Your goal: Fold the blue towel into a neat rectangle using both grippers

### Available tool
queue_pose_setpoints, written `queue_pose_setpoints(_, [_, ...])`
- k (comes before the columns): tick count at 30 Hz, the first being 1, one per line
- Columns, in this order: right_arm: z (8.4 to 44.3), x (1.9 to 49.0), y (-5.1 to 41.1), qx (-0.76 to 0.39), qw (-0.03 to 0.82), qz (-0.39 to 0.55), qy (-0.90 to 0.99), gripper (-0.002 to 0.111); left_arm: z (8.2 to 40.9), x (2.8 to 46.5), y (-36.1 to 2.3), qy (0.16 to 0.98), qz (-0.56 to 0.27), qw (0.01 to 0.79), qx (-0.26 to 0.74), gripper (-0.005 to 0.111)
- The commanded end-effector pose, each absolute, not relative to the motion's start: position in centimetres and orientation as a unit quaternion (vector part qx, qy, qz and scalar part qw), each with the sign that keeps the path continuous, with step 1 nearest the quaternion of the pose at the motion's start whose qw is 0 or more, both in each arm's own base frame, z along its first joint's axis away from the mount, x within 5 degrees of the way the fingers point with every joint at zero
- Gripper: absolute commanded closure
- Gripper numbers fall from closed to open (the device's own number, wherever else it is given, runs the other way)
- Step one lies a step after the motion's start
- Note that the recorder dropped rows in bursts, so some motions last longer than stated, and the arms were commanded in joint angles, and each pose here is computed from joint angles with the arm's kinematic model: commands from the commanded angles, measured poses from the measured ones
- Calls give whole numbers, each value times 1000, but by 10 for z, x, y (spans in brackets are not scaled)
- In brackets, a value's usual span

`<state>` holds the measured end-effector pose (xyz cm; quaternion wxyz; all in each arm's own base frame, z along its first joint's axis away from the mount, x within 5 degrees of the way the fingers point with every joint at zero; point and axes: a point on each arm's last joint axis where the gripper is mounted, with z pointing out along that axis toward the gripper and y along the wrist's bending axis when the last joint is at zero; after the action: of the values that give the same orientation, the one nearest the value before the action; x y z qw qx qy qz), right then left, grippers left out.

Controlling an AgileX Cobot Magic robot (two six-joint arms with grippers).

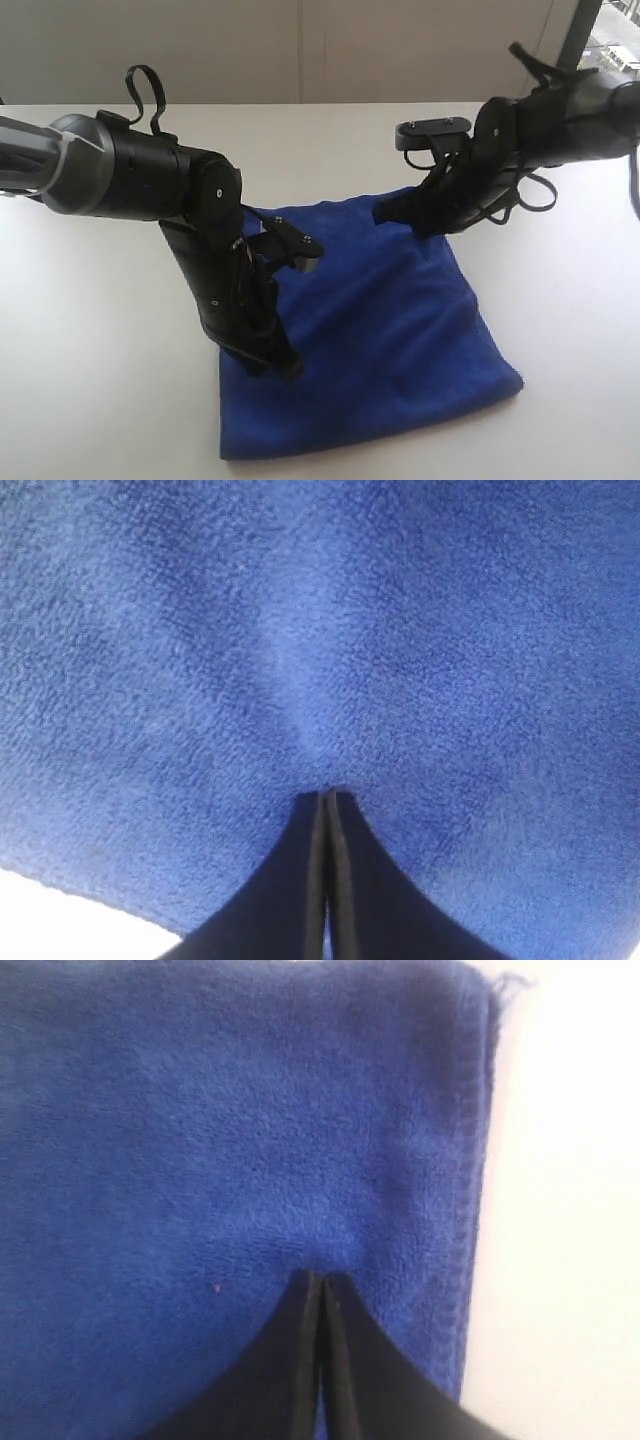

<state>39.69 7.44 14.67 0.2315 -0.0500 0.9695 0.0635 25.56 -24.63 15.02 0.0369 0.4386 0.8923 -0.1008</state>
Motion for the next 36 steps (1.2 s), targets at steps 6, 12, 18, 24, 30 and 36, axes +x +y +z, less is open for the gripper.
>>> queue_pose_setpoints(6, [198, 319, 63, -42, 222, 71, 971, 108, 192, 282, -261, 876, -118, 205, 421, 107])
queue_pose_setpoints(12, [195, 258, 68, -37, 185, 96, 977, 108, 174, 295, -270, 877, -124, 247, 394, 107])
queue_pose_setpoints(18, [177, 242, 81, -54, 167, 97, 980, 108, 141, 302, -273, 892, -119, 227, 373, 107])
queue_pose_setpoints(24, [149, 246, 81, -48, 124, 75, 988, 108, 134, 308, -263, 905, -115, 212, 351, 107])
queue_pose_setpoints(30, [131, 239, 75, -28, 77, 42, 996, 108, 133, 317, -251, 913, -110, 208, 334, 107])
queue_pose_setpoints(36, [129, 231, 73, -28, 42, 35, 998, 108, 133, 320, -248, 914, -109, 210, 329, 107])
